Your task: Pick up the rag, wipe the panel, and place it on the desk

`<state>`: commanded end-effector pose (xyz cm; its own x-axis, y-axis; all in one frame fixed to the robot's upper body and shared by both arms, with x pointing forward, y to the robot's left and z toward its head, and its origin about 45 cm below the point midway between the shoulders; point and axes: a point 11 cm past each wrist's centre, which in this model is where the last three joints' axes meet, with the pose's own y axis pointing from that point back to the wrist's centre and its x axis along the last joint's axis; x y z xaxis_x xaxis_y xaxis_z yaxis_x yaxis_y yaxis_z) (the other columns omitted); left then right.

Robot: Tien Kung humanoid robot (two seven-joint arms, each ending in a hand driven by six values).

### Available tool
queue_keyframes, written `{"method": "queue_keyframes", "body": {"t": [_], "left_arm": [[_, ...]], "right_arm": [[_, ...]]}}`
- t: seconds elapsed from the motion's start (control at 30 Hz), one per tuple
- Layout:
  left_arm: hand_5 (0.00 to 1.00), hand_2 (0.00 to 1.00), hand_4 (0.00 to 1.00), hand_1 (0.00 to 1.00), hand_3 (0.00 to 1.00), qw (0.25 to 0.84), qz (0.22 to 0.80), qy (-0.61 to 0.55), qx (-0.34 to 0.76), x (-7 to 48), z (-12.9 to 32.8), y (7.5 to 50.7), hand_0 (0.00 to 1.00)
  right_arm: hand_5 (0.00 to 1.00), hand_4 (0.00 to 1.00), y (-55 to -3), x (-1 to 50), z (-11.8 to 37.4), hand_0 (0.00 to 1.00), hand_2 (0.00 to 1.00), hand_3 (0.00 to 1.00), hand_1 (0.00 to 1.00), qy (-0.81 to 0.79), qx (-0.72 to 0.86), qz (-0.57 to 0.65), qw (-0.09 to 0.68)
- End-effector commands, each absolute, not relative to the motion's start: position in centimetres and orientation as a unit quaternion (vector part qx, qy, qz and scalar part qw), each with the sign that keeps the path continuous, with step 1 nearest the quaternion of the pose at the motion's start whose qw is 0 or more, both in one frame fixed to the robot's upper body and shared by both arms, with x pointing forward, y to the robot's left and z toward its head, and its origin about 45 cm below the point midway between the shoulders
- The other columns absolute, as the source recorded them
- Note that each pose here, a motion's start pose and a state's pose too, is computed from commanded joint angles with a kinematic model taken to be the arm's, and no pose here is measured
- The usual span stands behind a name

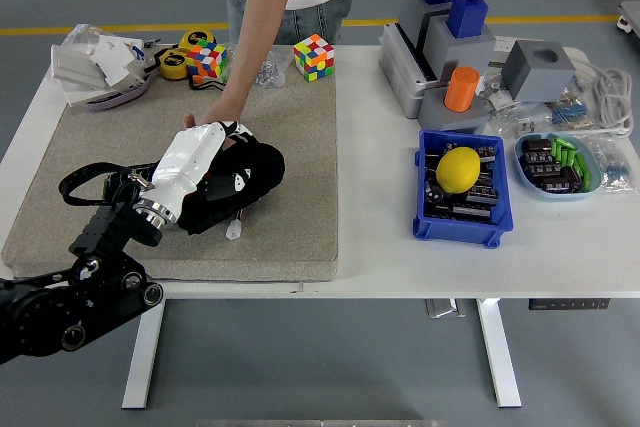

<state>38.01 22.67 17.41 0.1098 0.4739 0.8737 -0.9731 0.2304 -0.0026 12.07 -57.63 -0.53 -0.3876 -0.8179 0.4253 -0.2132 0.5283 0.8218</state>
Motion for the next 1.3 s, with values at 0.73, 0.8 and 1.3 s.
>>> {"method": "queue_keyframes", "body": {"t": [0.73,0.8,1.3], "left_arm": [[0.002,0.548,0.459,0.133,0.556,0.636,0.561,-0.397,0.351,37.8,17.3,28.2,0.194],[0.002,0.547,0.459,0.132,0.556,0.631,0.563,-0.397,0.355,37.8,17.3,28.9,0.193],[0.002,0.548,0.46,0.132,0.555,0.595,0.589,-0.385,0.388,36.8,16.8,33.8,0.194]], "right_arm": [[0.59,0.979,-57.6,11.6,-0.7,0.758,0.696,0.599,0.623,-0.758,0.337,-0.35,0.436],[0.591,0.979,-57.5,11.5,-0.8,0.758,0.696,0.599,0.623,-0.757,0.337,-0.35,0.437],[0.591,0.979,-57.4,11.1,-1.0,0.758,0.696,0.599,0.623,-0.757,0.334,-0.354,0.436]]}}
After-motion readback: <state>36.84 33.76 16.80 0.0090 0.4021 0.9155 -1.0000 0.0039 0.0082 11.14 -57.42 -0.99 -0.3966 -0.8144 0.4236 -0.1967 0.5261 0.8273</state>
